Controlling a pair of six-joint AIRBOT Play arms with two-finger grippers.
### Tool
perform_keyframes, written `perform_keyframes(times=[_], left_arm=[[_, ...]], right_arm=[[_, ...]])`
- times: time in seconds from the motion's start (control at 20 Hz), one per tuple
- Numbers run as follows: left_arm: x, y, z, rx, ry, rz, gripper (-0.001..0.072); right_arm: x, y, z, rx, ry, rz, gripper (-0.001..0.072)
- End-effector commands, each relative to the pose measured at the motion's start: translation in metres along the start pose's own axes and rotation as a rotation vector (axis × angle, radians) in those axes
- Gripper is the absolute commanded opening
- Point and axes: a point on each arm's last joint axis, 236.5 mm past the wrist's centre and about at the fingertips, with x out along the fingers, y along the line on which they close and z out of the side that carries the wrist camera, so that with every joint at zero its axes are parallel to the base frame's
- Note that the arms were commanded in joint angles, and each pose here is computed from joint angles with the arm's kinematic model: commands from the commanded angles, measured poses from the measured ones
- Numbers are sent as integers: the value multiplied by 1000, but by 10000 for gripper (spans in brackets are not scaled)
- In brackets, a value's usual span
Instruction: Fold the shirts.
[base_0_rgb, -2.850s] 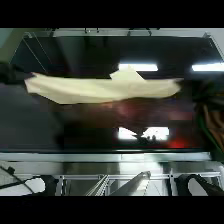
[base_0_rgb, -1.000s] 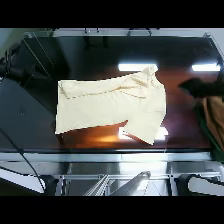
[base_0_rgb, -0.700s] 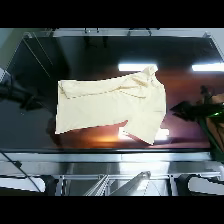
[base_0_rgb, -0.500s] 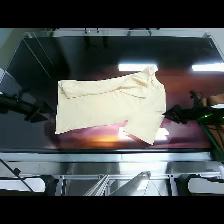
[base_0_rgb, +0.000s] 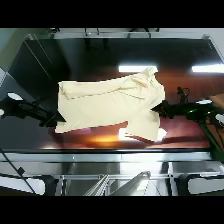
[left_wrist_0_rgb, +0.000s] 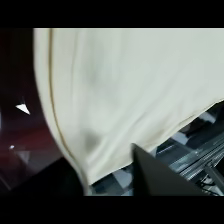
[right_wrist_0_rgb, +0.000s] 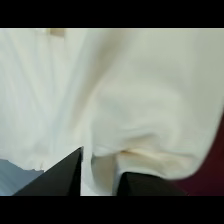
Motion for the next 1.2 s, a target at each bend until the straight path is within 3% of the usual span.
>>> perform_keyframes(times=[0.0, 0.15, 0.3, 0.4, 0.6, 0.65, 0.75, 0.85, 1.0, 1.15], left_arm=[[13, -16, 5, 133, 50, 25, 11], [-6, -29, 7, 177, 15, 34, 22], [-61, -41, 4, 175, -133, 23, 22], [-107, -76, -5, 206, -267, -86, 22], [-254, -239, -70, 613, -680, -523, 22], [-295, -278, -104, 757, -796, -571, 22], [-354, -329, -167, 987, -1013, -517, 23], [-390, -355, -209, 1097, -1207, -367, 24], [-409, -367, -235, 1151, -1327, -212, 24], [-405, -352, -206, 1090, -1216, -280, 24]], right_arm=[[-2, 15, -1, 9, 14, 64, 132], [-24, 29, -6, 3, 40, 145, 27], [-81, 52, 0, -24, -12, 239, 27], [-125, 80, 10, -62, -106, 311, 27], [-250, 244, 1, -370, -404, 721, 27], [-288, 288, -11, -476, -501, 808, 27], [-360, 365, -52, -695, -686, 923, 27], [-406, 421, -87, -877, -870, 874, 27], [-422, 458, -108, -1047, -1018, 653, 27], [-403, 437, -79, -1013, -988, 453, 27]])
